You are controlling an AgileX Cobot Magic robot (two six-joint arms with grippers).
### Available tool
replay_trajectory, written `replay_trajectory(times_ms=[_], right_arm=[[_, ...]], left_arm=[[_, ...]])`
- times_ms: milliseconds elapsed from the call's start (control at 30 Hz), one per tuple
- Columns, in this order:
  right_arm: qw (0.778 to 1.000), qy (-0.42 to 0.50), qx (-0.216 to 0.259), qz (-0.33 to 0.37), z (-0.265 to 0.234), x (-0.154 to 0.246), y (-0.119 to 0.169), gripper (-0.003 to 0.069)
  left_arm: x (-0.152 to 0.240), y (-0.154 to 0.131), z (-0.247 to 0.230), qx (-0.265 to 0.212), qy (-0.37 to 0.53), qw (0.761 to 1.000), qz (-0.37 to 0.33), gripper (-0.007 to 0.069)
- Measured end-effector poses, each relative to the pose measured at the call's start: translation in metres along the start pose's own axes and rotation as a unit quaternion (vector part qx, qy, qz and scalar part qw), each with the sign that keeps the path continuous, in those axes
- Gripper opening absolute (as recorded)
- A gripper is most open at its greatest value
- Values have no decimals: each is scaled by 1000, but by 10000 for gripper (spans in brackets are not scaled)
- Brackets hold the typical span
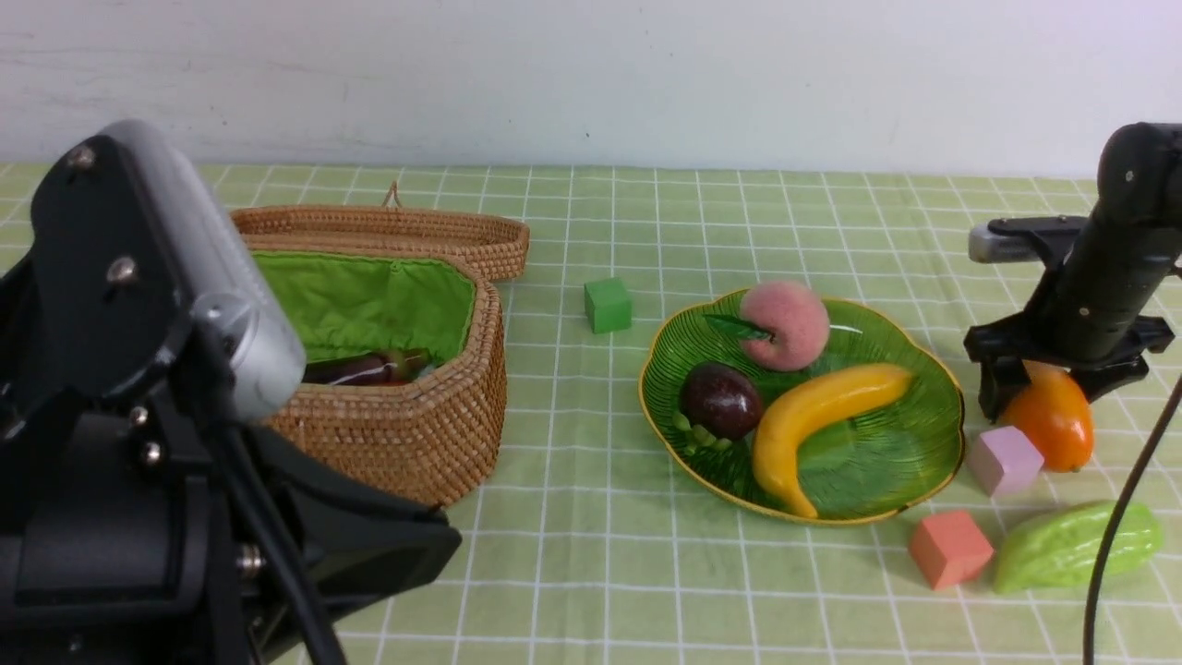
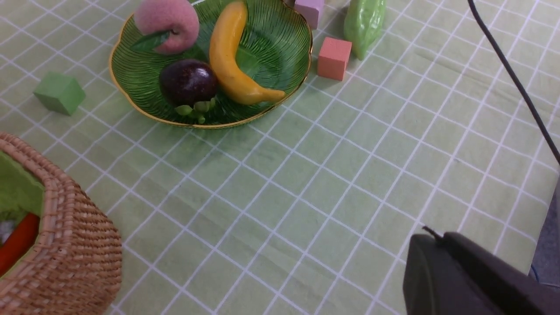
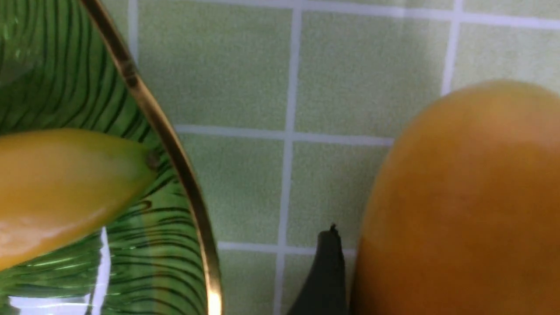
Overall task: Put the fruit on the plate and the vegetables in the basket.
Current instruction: Use the right arm to grab a mango and put it into the right plate
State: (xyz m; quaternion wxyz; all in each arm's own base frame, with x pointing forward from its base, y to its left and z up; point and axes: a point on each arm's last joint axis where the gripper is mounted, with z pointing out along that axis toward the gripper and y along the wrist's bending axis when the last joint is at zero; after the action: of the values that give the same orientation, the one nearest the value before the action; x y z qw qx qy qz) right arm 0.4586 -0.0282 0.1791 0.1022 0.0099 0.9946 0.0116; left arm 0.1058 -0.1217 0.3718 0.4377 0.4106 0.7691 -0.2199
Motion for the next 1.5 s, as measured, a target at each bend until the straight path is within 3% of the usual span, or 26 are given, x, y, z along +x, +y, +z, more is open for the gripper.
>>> replay_trajectory(times_ms=[133,367,500,567,700,733,833,933,967,1067,1200,1367,1500], right_arm=[[1000,9,-1,0,9,1,0,531],[1000,7,-1,-2,-6,-3,0,529],[999,-39,-3,-2,-58,-13,2,529],[998,-57,-26,13,-88,-13,8,529],[992,-80,-97,25,-125,-5,32,529],[988,-78,-133,11,-134,3,57,529],[987,-45,-156,-20,-124,16,96,529],[988,-11,-149,-28,-106,23,115,529],[992,9,-126,-28,-91,25,125,529],[996,25,-84,-11,-74,26,127,529],[997,27,-67,4,-70,25,126,531],[997,28,-65,10,-70,25,126,662],[998,19,-67,9,-78,26,126,676]], left_arm=[[0,0,0,0,0,1000,0,5],[0,0,0,0,2,1000,0,5],[1,0,0,0,3,1000,1,5],[1,0,0,0,3,1000,2,5],[1,0,0,0,3,1000,2,5],[1,0,0,0,3,1000,2,5],[1,0,0,-1,3,1000,4,5],[1,0,0,-1,3,1000,4,5],[1,0,0,-1,3,1000,9,6],[1,0,0,-1,3,1000,15,8],[1,0,0,-1,4,1000,17,9],[1,0,0,0,5,1000,18,13],[1,0,0,1,7,1000,18,15]])
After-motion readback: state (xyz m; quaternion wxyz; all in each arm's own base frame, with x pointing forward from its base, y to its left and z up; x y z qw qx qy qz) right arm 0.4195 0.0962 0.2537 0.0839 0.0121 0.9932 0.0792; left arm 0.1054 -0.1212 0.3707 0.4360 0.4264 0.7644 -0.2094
